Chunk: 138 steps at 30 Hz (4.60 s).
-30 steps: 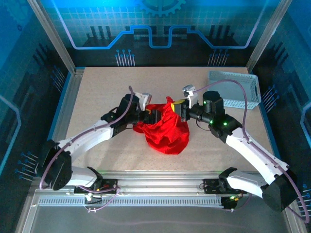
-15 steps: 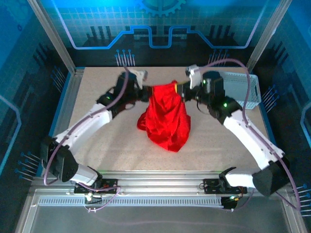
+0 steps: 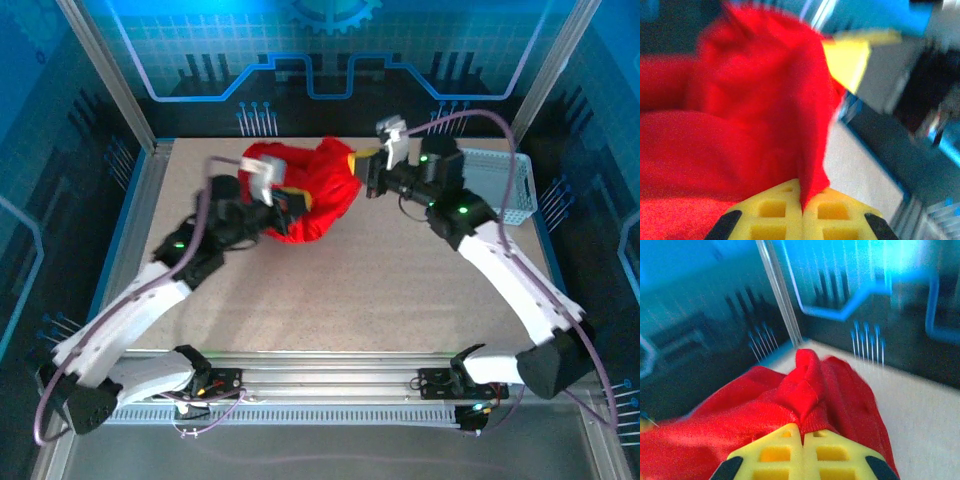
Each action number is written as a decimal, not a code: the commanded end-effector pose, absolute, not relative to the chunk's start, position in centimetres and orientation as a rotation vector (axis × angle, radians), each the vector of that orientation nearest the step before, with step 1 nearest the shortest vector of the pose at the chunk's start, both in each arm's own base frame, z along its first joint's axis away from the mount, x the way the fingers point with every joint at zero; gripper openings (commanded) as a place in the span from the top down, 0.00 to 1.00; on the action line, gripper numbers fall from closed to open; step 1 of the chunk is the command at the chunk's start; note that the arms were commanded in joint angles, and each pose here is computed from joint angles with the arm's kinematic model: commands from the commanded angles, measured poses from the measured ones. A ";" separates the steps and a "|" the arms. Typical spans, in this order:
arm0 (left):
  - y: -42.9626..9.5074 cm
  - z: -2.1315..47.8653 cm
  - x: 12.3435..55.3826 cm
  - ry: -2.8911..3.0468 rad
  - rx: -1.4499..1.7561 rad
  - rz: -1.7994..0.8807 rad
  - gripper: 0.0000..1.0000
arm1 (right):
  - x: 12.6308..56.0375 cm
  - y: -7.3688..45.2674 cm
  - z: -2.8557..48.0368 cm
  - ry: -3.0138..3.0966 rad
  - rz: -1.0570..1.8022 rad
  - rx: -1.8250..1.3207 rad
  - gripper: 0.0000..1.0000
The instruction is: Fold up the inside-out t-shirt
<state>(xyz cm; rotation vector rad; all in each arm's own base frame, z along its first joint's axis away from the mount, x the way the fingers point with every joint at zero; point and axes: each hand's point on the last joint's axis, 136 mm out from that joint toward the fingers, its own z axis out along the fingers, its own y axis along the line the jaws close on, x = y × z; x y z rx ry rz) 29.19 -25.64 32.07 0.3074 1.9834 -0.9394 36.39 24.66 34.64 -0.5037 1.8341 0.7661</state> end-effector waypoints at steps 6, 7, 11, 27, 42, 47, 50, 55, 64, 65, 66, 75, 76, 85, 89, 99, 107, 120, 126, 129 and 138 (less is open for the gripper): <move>-31.7 16.0 24.6 2.426 0.370 -1.036 0.67 | 37.0 20.9 15.3 2.376 0.575 -0.264 0.70; -31.1 16.0 24.8 2.428 0.359 -0.998 0.61 | 36.7 20.2 14.5 2.400 0.539 -0.244 0.63; -26.7 17.2 27.6 2.393 0.219 -0.813 0.45 | 35.3 17.9 13.9 2.429 0.445 -0.143 0.39; -19.8 10.1 39.0 2.738 -0.070 -0.151 0.24 | 32.4 16.3 8.1 2.672 0.263 0.127 0.22; -17.7 5.9 42.9 2.805 -0.178 -0.152 0.96 | 34.4 15.5 6.9 2.674 0.204 0.084 0.97; -17.2 9.5 42.1 2.678 -0.217 -0.294 1.00 | 34.6 15.2 10.5 2.556 0.269 0.013 1.00; -15.1 11.9 40.8 2.596 -0.298 -0.298 1.00 | 34.9 15.3 13.7 2.454 0.369 -0.017 1.00; -10.0 13.0 37.2 2.518 -0.493 -0.244 1.00 | 35.0 13.6 15.7 2.385 0.463 0.015 1.00; -7.4 11.2 35.7 2.595 -0.611 -0.227 0.96 | 33.6 13.3 11.0 2.495 0.483 0.000 0.88; -8.0 10.7 36.1 2.650 -0.574 -0.227 0.90 | 33.7 12.7 10.4 2.522 0.442 0.029 0.84; -8.3 10.5 36.5 2.691 -0.552 -0.198 0.82 | 33.8 12.4 10.1 2.543 0.408 0.045 0.74; -17.1 17.2 35.8 2.543 -0.104 -0.215 0.39 | 33.1 11.8 12.2 2.517 0.326 0.008 0.39; -19.0 17.2 35.5 2.542 -0.035 -0.252 0.36 | 33.0 11.8 12.3 2.518 0.328 0.011 0.39; -29.9 13.1 35.2 2.626 0.339 -0.261 0.28 | 32.4 11.7 11.9 2.521 0.356 0.131 0.43; -30.7 11.9 36.6 2.622 0.344 -0.109 0.27 | 31.9 11.9 11.8 2.514 0.367 0.124 0.43; -28.9 10.5 39.2 2.589 0.204 0.123 0.43 | 31.2 12.3 11.2 2.523 0.378 0.096 0.42; -29.6 8.4 39.2 2.648 0.243 0.111 0.46 | 31.2 12.5 10.6 2.538 0.374 0.104 0.42; -28.1 10.3 40.1 2.632 0.145 0.060 0.99 | 31.6 13.9 9.1 2.589 0.362 0.070 0.51; -25.4 17.8 38.7 2.426 0.090 -0.054 1.00 | 32.0 14.5 9.9 2.564 0.369 0.040 0.52; -23.6 21.2 37.3 2.335 0.068 -0.114 1.00 | 32.3 15.1 10.2 2.549 0.392 0.020 0.52; -21.5 23.7 34.2 2.273 0.083 -0.208 1.00 | 33.3 19.8 12.6 2.455 0.646 -0.053 0.45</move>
